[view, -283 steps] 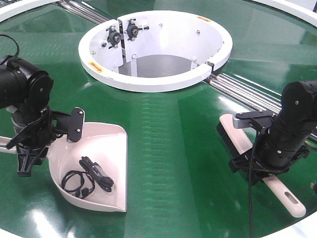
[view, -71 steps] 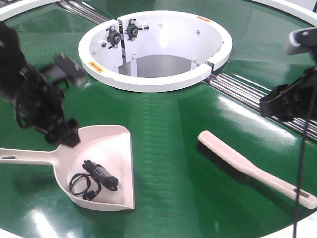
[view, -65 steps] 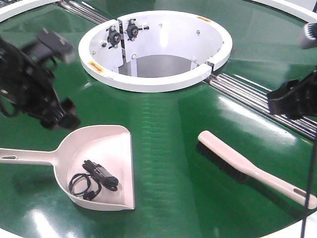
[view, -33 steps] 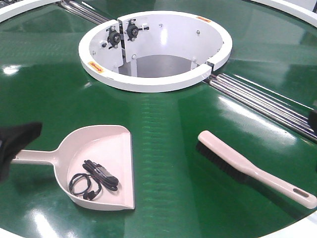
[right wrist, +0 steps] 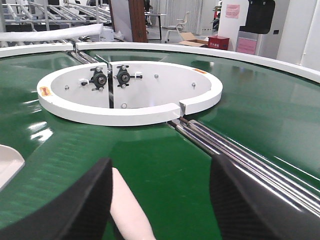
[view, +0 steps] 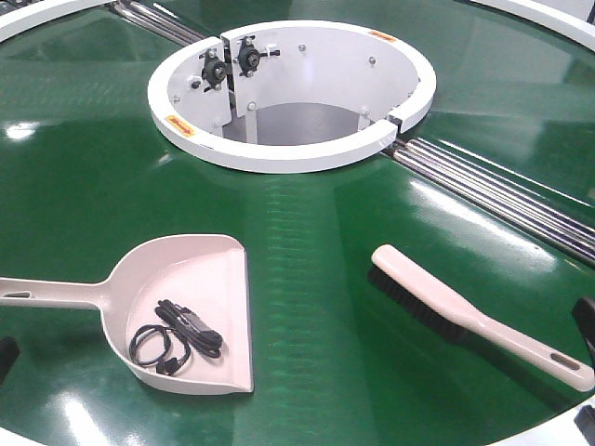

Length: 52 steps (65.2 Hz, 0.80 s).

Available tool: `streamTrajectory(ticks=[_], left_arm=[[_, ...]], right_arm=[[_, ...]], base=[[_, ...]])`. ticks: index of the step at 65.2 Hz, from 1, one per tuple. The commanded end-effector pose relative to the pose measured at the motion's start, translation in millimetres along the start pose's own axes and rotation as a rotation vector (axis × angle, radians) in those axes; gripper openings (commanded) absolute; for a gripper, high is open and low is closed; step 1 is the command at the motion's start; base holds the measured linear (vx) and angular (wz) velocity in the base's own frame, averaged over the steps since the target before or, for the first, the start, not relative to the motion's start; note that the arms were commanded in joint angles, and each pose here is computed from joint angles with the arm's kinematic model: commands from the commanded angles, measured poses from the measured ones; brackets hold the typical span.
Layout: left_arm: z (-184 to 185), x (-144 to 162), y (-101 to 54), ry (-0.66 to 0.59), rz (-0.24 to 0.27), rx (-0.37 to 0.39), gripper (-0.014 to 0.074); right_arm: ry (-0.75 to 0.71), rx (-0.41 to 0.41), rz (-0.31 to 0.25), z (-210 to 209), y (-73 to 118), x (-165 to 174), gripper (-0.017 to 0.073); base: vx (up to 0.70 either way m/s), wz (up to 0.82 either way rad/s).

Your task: Clean and inspect green conveyor with broom and dustpan

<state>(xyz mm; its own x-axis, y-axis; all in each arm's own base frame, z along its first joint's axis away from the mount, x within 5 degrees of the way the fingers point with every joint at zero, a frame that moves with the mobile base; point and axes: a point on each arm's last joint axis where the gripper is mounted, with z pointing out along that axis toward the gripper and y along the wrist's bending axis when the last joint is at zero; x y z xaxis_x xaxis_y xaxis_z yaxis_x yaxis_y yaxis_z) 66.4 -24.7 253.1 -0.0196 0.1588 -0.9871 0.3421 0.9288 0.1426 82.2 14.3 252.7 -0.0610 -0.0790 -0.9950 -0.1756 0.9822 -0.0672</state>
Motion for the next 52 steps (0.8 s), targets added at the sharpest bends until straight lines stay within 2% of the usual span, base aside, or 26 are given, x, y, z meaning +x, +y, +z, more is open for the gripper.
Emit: streamTrajectory(ticks=[1,3,8,10,52], left_arm=[[-1.1,-15.1,3.9,-0.098,-0.025,-0.031,0.0327],[-1.1,-15.0,3.9,-0.096,-0.025,-0.03,0.0223],[-1.0,-14.7,3.7,-0.093,-0.024,-0.028,-0.0011],[-1.1,-14.9,3.8,-0.096,-0.024,-0.03,-0.0009],[-1.2,-16.4,4.7,-0.116,-0.024,-0.04,-0.0007]], right_arm=[[-0.116,0.02,-0.007,-0.8,-2.2,-16.2,0.0309],[-0.117,0.02,-0.007,-0.8,-2.2,-16.3,0.026],[-0.118,0.021,-0.007,-0.8,-2.2,-16.4,0.0059],[-0.118,0.02,-0.005,-0.8,-2.2,-16.4,-0.0019],[-0.143,0.024,0.0,-1.1,-2.6,-18.6,-0.0008]], base=[[0.0,0.0],[0.0,0.0],[0.0,0.0],[0.0,0.0],[0.0,0.0]])
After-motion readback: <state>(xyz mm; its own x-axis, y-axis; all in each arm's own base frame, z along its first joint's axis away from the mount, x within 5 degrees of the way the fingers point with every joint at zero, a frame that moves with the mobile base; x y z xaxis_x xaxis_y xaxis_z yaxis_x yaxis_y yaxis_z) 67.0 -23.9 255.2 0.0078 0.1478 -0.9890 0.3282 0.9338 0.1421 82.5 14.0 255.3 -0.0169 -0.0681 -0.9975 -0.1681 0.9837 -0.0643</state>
